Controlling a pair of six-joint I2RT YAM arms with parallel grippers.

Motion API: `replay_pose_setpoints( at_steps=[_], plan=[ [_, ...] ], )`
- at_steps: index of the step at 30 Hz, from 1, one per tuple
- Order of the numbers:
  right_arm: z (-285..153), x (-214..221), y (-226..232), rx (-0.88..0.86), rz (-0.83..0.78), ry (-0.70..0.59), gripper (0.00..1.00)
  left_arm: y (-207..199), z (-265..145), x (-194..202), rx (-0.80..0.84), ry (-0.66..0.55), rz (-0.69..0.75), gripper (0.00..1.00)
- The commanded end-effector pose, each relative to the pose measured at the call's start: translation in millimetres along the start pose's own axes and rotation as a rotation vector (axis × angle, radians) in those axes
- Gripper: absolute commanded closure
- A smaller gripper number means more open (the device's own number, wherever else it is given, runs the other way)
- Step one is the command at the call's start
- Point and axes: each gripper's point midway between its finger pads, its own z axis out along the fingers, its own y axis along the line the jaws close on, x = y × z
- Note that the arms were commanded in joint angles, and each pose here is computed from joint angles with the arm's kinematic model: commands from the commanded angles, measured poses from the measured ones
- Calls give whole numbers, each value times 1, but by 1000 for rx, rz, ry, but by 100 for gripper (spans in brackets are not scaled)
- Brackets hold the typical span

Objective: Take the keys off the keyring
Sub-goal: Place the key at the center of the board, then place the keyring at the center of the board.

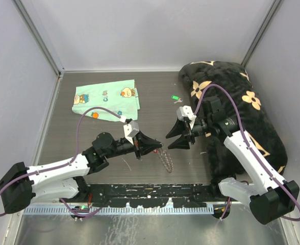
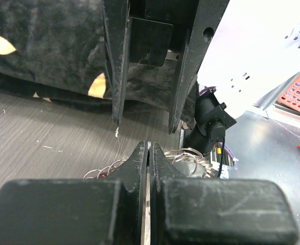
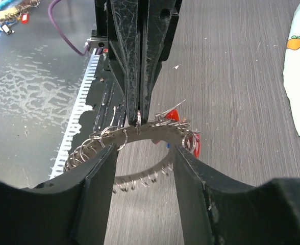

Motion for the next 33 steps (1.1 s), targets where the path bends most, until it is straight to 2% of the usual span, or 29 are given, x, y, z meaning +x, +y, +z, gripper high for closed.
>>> replay_pose_setpoints(
  at_steps=[1, 18, 33],
  plan=[
    [-3, -17, 8, -6, -59, -20, 49, -21, 10, -61, 93, -176, 74, 100],
    [3, -16, 20, -43, -55, -44, 67, -22, 21, -62, 113, -194, 44, 100],
    [5, -16, 24, -63, -56, -51, 87, -22, 23, -63, 112, -201, 31, 100]
  ],
)
